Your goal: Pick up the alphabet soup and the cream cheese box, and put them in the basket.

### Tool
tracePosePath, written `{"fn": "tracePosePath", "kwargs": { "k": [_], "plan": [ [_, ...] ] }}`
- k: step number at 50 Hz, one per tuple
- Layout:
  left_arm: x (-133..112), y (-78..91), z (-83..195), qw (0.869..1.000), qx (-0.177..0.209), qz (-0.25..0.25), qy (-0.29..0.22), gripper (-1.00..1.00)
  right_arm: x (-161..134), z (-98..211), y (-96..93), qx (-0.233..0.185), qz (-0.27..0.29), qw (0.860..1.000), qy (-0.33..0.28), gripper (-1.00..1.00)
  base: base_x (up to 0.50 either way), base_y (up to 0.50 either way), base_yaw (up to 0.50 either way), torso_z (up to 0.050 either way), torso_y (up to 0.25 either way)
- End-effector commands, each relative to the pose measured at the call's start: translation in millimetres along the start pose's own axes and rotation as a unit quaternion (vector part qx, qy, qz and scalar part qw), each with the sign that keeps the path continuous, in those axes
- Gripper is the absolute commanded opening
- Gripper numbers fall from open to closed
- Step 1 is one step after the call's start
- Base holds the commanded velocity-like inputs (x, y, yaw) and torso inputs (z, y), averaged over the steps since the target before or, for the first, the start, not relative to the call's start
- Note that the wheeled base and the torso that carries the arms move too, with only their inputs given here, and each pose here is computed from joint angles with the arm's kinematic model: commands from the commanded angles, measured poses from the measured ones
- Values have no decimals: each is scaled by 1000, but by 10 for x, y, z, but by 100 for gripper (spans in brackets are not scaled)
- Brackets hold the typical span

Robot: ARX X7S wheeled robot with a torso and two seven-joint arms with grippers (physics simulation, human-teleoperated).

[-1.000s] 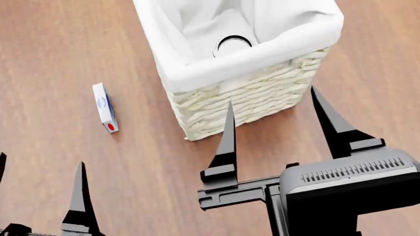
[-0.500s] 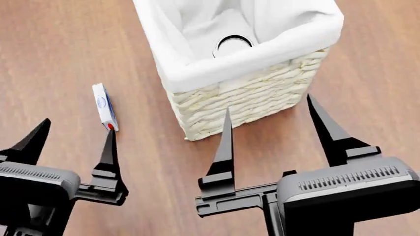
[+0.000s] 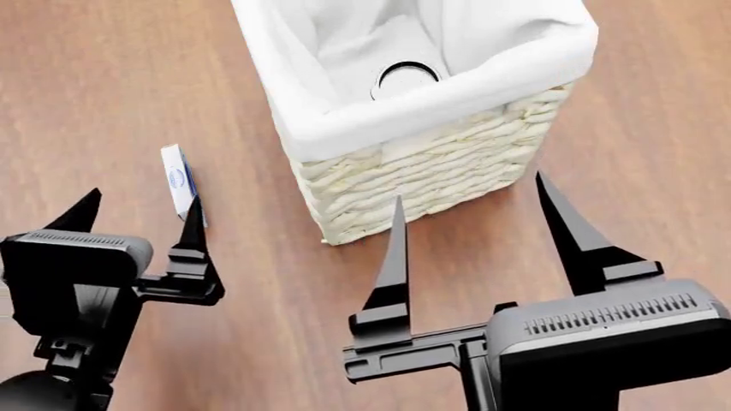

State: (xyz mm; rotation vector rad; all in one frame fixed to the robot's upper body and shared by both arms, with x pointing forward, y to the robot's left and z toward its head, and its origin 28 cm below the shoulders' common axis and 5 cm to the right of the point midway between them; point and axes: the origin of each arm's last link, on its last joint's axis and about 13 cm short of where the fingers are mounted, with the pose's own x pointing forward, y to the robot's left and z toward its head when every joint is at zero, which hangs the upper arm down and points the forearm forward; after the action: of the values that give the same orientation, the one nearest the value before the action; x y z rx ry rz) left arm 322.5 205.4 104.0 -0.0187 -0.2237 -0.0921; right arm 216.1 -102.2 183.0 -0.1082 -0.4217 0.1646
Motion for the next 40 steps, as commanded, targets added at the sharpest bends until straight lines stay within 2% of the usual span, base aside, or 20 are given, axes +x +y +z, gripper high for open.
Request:
{"fn": "tracePosePath", "kwargs": {
  "k": [1, 13, 18, 19, 20, 26, 32, 40],
  "plan": [
    [156, 18, -45, 1000, -1, 4, 7, 100, 1, -8, 2, 2, -1, 1000, 3, 100, 0, 0, 0, 0, 0],
    [223, 22, -125, 1000, -10, 4, 19, 100, -17, -23, 18, 2, 1, 1000, 6, 100, 0, 0, 0, 0, 0],
    [330, 45, -206, 999, -19, 5, 35, 100, -33, -28, 22, 2, 2, 1000, 8, 100, 0, 0, 0, 0, 0],
    [366, 63, -251, 999, -10, 17, 36, 100, -34, -30, 27, 1, 2, 1000, 9, 100, 0, 0, 0, 0, 0],
    [383, 65, -270, 999, -23, 15, 42, 100, -40, -26, 30, 1, 4, 1000, 10, 100, 0, 0, 0, 0, 0],
    [424, 67, -352, 998, -2, 20, 52, 100, -62, -35, 20, 3, 1, 1000, 13, 100, 0, 0, 0, 0, 0],
    [456, 81, -389, 998, -11, 22, 57, 100, -73, -16, 27, 7, 3, 1000, 12, 100, 0, 0, 0, 0, 0],
    [528, 94, -377, 998, -2, 24, 55, 100, -94, -21, 32, 7, 2, 1000, 14, 100, 0, 0, 0, 0, 0]
  ]
}}
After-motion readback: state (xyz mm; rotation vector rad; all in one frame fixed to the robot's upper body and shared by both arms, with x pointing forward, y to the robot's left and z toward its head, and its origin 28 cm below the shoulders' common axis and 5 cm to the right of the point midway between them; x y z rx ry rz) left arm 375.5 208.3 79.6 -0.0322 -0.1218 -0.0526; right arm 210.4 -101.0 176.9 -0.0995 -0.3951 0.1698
